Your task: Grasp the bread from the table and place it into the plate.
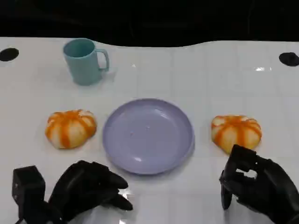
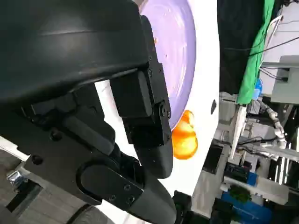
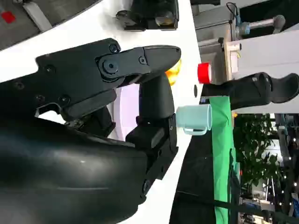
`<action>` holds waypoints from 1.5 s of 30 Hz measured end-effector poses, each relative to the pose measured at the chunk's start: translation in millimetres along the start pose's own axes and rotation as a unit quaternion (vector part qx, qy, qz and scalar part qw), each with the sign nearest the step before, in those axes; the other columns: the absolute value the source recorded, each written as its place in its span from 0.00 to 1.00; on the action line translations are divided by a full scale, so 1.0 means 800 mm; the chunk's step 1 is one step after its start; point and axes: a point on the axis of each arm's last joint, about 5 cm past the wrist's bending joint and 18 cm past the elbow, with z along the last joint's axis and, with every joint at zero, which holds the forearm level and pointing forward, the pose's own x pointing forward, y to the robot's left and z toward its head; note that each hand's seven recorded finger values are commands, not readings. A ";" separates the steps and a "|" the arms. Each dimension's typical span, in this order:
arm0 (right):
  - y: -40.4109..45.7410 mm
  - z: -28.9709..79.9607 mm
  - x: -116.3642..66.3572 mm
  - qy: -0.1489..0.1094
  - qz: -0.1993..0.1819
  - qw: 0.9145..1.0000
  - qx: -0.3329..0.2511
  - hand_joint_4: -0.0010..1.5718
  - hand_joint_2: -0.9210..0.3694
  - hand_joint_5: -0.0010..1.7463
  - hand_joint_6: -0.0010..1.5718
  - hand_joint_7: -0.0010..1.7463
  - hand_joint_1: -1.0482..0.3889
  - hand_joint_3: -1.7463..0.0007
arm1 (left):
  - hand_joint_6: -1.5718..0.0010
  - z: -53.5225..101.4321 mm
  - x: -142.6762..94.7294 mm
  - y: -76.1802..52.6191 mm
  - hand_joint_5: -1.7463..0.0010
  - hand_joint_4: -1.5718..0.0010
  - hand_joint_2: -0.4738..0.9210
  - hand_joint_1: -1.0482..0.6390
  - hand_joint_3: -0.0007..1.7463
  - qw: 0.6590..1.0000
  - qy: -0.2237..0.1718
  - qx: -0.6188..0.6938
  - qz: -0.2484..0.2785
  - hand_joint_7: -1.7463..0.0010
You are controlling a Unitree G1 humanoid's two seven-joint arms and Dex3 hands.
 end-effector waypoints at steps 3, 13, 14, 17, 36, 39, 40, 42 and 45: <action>0.000 0.000 0.000 0.000 0.000 1.000 0.000 0.56 0.00 1.00 0.45 1.00 0.43 0.89 | 0.00 0.000 0.000 0.000 0.88 0.00 0.87 0.00 0.00 1.000 0.000 -0.001 0.000 0.99; 0.001 0.000 0.003 -0.004 0.000 1.000 0.002 0.56 0.00 1.00 0.44 1.00 0.43 0.89 | 0.00 0.000 0.000 0.001 0.88 0.00 0.88 0.00 0.00 1.000 0.002 -0.003 0.001 0.99; 0.001 0.000 0.003 -0.003 0.000 1.000 0.002 0.56 0.00 1.00 0.44 1.00 0.43 0.89 | 0.00 0.000 0.000 0.001 0.88 0.00 0.88 0.00 0.00 1.000 0.002 -0.003 0.001 0.99; 0.001 0.000 0.003 -0.003 -0.002 1.000 0.002 0.56 0.00 1.00 0.44 1.00 0.43 0.89 | 0.00 0.000 0.000 0.001 0.88 0.00 0.88 0.00 0.00 1.000 0.001 -0.003 0.001 0.99; 0.001 0.006 0.007 -0.020 -0.025 0.999 -0.027 0.39 0.00 1.00 0.32 0.79 0.37 0.88 | 0.00 0.000 0.000 0.001 0.88 0.00 0.87 0.00 0.00 1.000 0.000 -0.005 0.003 0.99; 0.000 0.010 0.012 -0.030 -0.035 0.998 -0.041 0.34 0.00 0.99 0.31 0.71 0.43 0.90 | 0.00 0.000 0.000 0.001 0.88 0.00 0.87 0.00 0.00 1.000 0.000 -0.005 0.003 0.99; -0.001 0.011 0.013 -0.031 -0.035 0.998 -0.041 0.32 0.00 0.98 0.30 0.69 0.43 0.90 | 0.00 0.000 0.000 0.001 0.88 0.00 0.87 0.00 0.00 1.000 0.000 -0.005 0.003 0.99; -0.001 0.012 0.014 -0.033 -0.035 0.998 -0.046 0.30 0.00 0.95 0.27 0.64 0.44 0.89 | 0.00 0.000 0.000 0.002 0.87 0.00 0.87 0.00 0.00 1.000 0.000 -0.005 0.004 0.99; -0.008 0.017 0.014 -0.047 -0.025 0.994 -0.095 0.26 0.00 0.83 0.25 0.56 0.45 0.89 | 0.00 0.000 -0.001 0.002 0.87 0.00 0.87 0.00 0.00 1.000 0.000 -0.007 0.005 0.99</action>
